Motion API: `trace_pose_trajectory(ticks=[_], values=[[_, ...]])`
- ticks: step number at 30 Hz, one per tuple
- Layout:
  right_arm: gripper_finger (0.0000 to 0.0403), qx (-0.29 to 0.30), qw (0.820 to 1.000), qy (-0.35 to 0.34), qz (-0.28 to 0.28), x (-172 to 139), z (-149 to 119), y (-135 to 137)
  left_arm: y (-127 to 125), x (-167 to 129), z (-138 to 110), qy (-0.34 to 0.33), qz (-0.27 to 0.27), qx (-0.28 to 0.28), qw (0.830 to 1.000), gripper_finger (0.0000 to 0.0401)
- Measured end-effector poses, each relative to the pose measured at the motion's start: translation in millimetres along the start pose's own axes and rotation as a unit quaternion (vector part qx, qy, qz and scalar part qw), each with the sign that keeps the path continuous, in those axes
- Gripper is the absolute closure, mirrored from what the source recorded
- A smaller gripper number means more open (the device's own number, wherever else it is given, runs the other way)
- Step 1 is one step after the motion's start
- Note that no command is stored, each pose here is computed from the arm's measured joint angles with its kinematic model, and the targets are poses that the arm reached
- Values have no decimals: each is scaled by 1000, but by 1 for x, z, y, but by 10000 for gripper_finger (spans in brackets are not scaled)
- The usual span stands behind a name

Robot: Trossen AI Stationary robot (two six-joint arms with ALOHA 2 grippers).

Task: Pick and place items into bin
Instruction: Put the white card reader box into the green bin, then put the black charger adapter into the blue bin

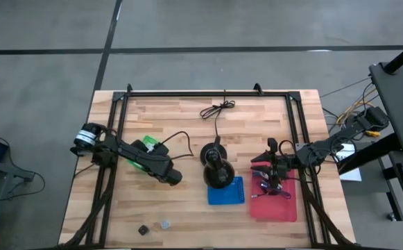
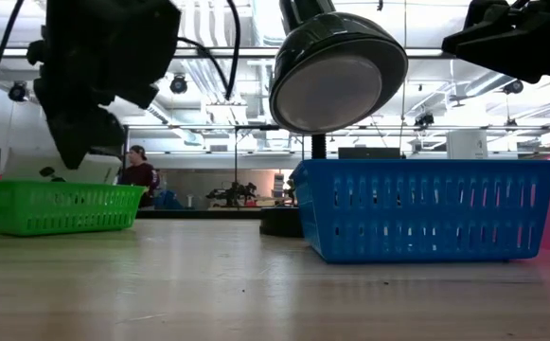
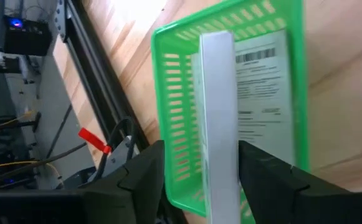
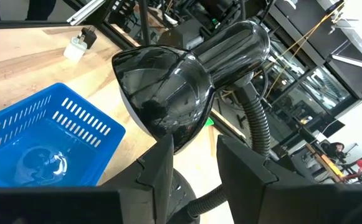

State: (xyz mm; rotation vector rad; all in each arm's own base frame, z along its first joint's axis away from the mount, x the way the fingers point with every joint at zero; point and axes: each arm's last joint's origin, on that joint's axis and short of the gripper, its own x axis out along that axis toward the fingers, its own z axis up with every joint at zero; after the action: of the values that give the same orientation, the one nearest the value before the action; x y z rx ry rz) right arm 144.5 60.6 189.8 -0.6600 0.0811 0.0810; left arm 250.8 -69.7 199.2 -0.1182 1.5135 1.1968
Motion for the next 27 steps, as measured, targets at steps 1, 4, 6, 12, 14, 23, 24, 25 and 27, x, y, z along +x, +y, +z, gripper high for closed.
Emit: trace_pose_trajectory(ticks=[1, 4, 6, 12, 14, 23, 24, 25, 27], values=[[291, 0, 1000, 0, 0, 0, 0, 0, 0, -2, 1, -1, -6, -2, 1000, 219], [291, 0, 1000, 0, 0, 0, 0, 0, 1, -10, 4, -6, -20, 2, 1000, 214], [291, 0, 1000, 0, 0, 0, 0, 0, 1, -15, 6, -9, -30, 10, 999, 214], [291, -1, 1000, 1, 1, 0, 0, 0, 3, -28, 11, -18, -53, 3, 998, 214], [291, -1, 1000, 1, 1, 0, 0, 0, 4, -33, 13, -20, -62, -1, 998, 214], [291, -1, 1000, 1, 1, 0, 0, 0, 8, -69, 22, 20, -154, -21, 988, 214], [291, 0, 1000, 1, 1, 0, 0, 0, 8, -73, 22, 29, -170, -22, 985, 214], [291, 0, 1000, 1, 1, 0, 0, 0, 8, -76, 23, 40, -186, -24, 981, 214], [291, -1, 1000, 1, 1, 0, 0, 0, 6, -83, 22, 70, -223, -25, 972, 214]])
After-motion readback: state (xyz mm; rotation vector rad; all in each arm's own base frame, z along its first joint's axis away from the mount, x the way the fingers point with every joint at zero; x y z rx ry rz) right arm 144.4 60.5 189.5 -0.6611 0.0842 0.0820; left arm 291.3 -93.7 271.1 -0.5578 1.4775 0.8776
